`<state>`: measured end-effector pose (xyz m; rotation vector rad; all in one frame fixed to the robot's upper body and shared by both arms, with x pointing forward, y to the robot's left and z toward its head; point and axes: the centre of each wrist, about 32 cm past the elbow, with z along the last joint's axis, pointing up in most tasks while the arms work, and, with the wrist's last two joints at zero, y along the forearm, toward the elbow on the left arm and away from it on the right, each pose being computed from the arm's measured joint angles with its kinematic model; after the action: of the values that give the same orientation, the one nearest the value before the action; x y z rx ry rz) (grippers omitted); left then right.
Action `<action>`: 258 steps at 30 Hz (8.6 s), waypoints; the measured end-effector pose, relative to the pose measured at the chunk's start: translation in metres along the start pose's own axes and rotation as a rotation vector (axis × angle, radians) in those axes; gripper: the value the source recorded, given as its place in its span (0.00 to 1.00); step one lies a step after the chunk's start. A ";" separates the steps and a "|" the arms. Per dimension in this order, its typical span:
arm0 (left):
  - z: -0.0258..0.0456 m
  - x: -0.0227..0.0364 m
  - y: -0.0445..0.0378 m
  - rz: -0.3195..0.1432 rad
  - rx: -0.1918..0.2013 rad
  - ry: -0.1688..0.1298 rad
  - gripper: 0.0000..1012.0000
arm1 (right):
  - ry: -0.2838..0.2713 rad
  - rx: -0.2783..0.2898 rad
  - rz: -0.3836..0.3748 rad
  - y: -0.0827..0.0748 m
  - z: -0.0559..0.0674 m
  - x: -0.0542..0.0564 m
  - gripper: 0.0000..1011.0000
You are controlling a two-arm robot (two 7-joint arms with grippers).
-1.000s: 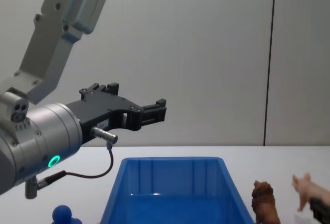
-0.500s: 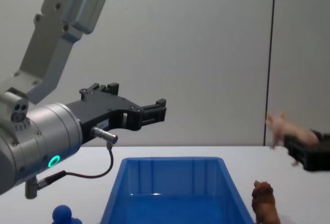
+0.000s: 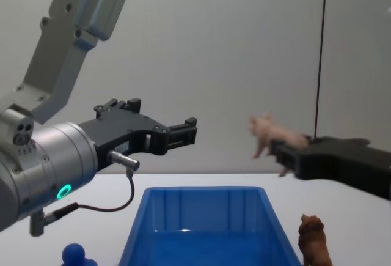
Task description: Pick up the two dolls from the table and place them into the box.
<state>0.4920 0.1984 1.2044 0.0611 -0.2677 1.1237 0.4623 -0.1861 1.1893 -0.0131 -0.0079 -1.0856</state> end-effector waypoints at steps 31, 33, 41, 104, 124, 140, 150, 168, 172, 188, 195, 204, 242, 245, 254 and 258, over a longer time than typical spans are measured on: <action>0.0000 0.0000 0.0000 0.000 0.000 0.000 0.99 | 0.050 -0.085 0.053 0.039 0.004 -0.004 0.99; 0.0000 0.0000 0.0000 0.000 0.000 0.000 0.99 | 0.048 -0.084 0.043 0.038 0.004 -0.003 0.99; 0.0000 0.0000 0.0000 0.000 0.000 0.000 0.99 | 0.032 -0.077 -0.015 0.025 0.009 -0.001 0.99; 0.0000 0.0000 0.0000 0.000 0.000 0.000 0.99 | 0.004 -0.290 -0.194 -0.020 -0.066 -0.017 0.62; 0.0000 0.0000 0.0000 0.000 0.000 0.000 0.99 | -0.012 -0.206 -0.233 -0.011 -0.065 -0.011 0.29; 0.0000 0.0000 0.0000 0.000 0.000 0.000 0.99 | -0.004 -0.070 -0.138 0.002 -0.026 -0.017 0.29; 0.0000 0.0000 0.0000 0.000 0.000 0.000 0.99 | 0.017 -0.043 -0.051 0.026 -0.013 -0.025 0.31; 0.0000 0.0000 0.0000 0.000 0.000 0.000 0.99 | 0.038 -0.078 -0.052 0.049 -0.013 -0.026 0.84; 0.0000 0.0000 0.0000 0.000 0.000 0.000 0.99 | 0.036 -0.083 -0.090 0.047 -0.014 -0.023 0.94; 0.0000 0.0000 0.0000 0.000 0.000 0.000 0.99 | 0.030 -0.079 -0.217 0.023 -0.016 -0.012 0.99; 0.0004 -0.0001 0.0017 0.005 0.015 0.002 0.99 | 0.029 -0.078 -0.237 0.018 -0.016 -0.011 0.99; 0.0039 0.0020 0.0099 0.041 0.087 0.018 0.99 | 0.028 -0.077 -0.254 0.014 -0.017 -0.009 0.99; -0.0339 0.0372 0.0449 0.141 0.425 0.140 0.99 | 0.026 -0.076 -0.269 0.011 -0.016 -0.008 0.99; -0.0395 0.0389 0.0440 0.138 0.433 0.150 0.99 | 0.026 -0.076 -0.268 0.011 -0.017 -0.008 0.99; -0.0560 0.0442 0.0408 0.128 0.459 0.180 0.88 | 0.026 -0.076 -0.269 0.011 -0.017 -0.008 0.99; -0.0622 0.0465 0.0404 0.129 0.474 0.187 0.75 | 0.026 -0.077 -0.268 0.011 -0.017 -0.008 0.99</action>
<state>0.4858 0.2684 1.1521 0.3608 0.1688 1.2935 0.4681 -0.1742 1.1726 -0.0683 0.0568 -1.3540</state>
